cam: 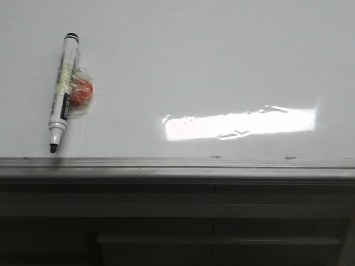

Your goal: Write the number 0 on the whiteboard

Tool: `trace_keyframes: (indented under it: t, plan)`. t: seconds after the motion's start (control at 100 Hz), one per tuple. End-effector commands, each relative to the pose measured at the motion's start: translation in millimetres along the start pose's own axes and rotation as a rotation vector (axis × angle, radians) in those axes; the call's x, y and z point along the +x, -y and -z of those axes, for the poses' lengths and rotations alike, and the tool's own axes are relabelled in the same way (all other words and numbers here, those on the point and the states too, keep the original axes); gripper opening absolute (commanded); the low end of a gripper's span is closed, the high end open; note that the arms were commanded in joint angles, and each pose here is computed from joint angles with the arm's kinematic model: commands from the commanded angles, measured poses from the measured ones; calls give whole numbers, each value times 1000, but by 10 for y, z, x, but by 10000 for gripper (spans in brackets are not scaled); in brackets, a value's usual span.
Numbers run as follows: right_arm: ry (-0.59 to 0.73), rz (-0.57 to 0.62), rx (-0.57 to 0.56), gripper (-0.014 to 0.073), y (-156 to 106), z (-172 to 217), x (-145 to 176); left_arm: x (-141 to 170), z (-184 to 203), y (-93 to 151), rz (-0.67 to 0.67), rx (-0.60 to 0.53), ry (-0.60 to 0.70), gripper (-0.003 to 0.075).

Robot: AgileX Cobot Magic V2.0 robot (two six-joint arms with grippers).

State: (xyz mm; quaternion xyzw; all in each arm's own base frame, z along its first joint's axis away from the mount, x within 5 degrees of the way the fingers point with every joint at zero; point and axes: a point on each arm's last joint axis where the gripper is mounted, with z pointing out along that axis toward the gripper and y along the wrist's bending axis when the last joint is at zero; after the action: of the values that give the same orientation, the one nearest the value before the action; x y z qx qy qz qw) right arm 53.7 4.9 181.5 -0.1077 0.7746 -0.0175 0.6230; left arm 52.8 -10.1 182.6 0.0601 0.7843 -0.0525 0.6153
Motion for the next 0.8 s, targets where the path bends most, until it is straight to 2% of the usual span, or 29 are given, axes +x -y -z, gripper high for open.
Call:
trace_keyframes:
  t: [0.0, 0.09, 0.1, 0.21, 0.3, 0.36, 0.43, 0.47, 0.51, 0.55, 0.64, 0.69, 0.74, 0.79]
  plan:
    - [149, 68, 29, -58, 15, 12, -97, 11, -11, -23, -47, -27, 87, -20]
    - [336, -14, 23, -58, 16, 52, -261, -65, -1, -22, -5, -25, 173, -20]
    - [382, -38, 23, -58, 21, 67, -300, -78, 1, -21, 16, -22, 187, -20]
    - [556, -209, 32, -58, 72, 138, -435, -149, 17, -18, 235, 11, 268, -20]
    - [594, -331, 37, -58, 111, 156, -456, -210, 37, -42, 476, 33, 338, -20]
    - [594, -360, 36, -58, 118, 158, -459, -232, 47, -67, 659, 46, 371, -20]
    - [599, -395, 35, -58, 127, 162, -464, -237, 50, -84, 800, 57, 383, -20]
    - [603, -468, 26, -58, 141, 168, -474, -232, 48, -85, 882, 69, 378, -20]
    - [613, -590, 1, -58, 158, 183, -501, -229, 48, -87, 940, 77, 375, -20]
    - [623, -671, -17, -57, 172, 205, -542, -240, 52, -81, 949, 85, 372, -19]
    - [576, -673, -61, -50, 150, 259, -667, -362, 104, -27, 879, 134, 362, -17]
    - [500, -633, -97, -21, 112, 297, -745, -464, 156, 33, 727, 165, 338, -2]
    - [418, -577, -126, 35, 78, 343, -823, -587, 218, 88, 548, 185, 314, 50]
    - [352, -510, -141, 115, 59, 388, -898, -722, 280, 136, 379, 200, 285, 162]
